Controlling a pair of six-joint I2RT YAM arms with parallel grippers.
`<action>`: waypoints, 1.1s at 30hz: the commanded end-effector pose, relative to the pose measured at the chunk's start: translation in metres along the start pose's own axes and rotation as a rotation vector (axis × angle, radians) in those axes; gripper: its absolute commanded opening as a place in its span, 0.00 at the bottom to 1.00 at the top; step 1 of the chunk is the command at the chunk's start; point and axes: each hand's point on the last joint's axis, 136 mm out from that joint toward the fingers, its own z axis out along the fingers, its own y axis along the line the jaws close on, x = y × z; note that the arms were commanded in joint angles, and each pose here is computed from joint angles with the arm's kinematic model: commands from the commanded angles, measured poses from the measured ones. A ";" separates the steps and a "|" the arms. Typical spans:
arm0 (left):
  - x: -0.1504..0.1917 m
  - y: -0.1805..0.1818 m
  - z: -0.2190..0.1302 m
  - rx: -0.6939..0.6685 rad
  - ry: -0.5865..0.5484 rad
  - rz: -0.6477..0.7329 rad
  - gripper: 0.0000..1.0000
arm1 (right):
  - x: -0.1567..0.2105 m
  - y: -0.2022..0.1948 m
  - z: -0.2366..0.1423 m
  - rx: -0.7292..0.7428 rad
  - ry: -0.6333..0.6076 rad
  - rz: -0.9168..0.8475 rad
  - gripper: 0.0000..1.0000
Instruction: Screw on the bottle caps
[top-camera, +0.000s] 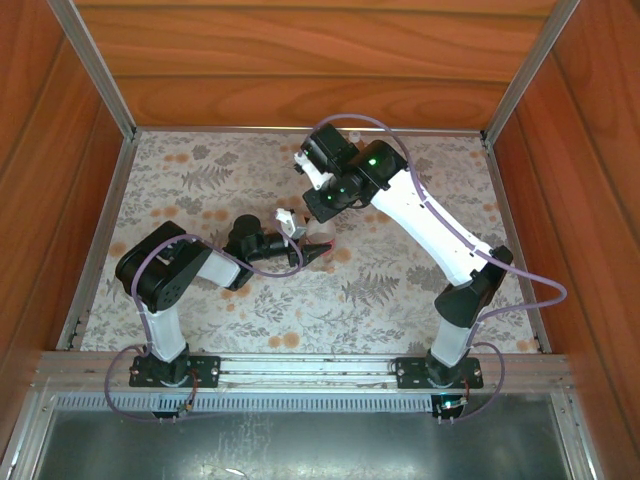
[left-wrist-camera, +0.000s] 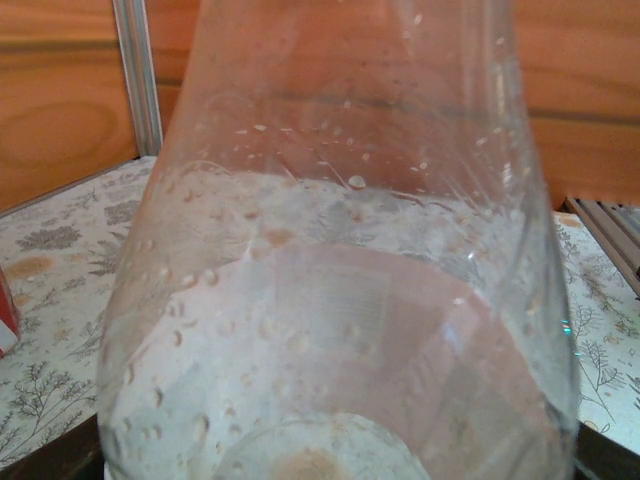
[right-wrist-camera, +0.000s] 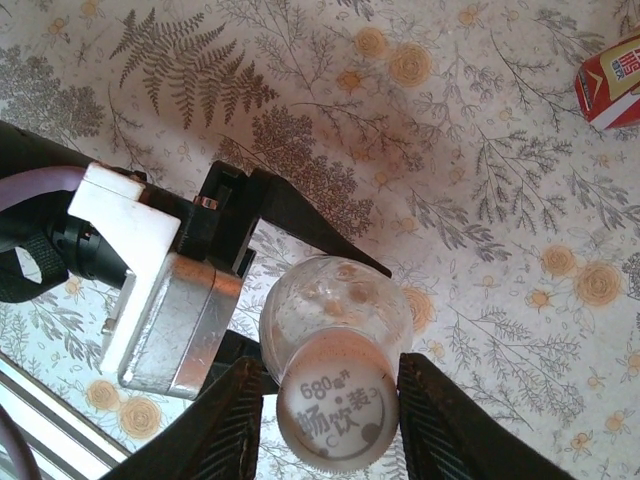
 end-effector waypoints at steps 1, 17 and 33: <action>0.019 0.001 0.001 0.011 0.047 -0.052 0.67 | 0.003 -0.004 -0.007 0.006 -0.009 0.018 0.39; 0.016 0.005 0.000 0.004 0.042 -0.088 0.67 | 0.006 -0.009 -0.005 0.024 -0.032 0.030 0.31; 0.014 0.004 0.000 0.010 0.039 -0.084 0.67 | -0.001 -0.009 -0.009 0.004 -0.070 0.041 0.45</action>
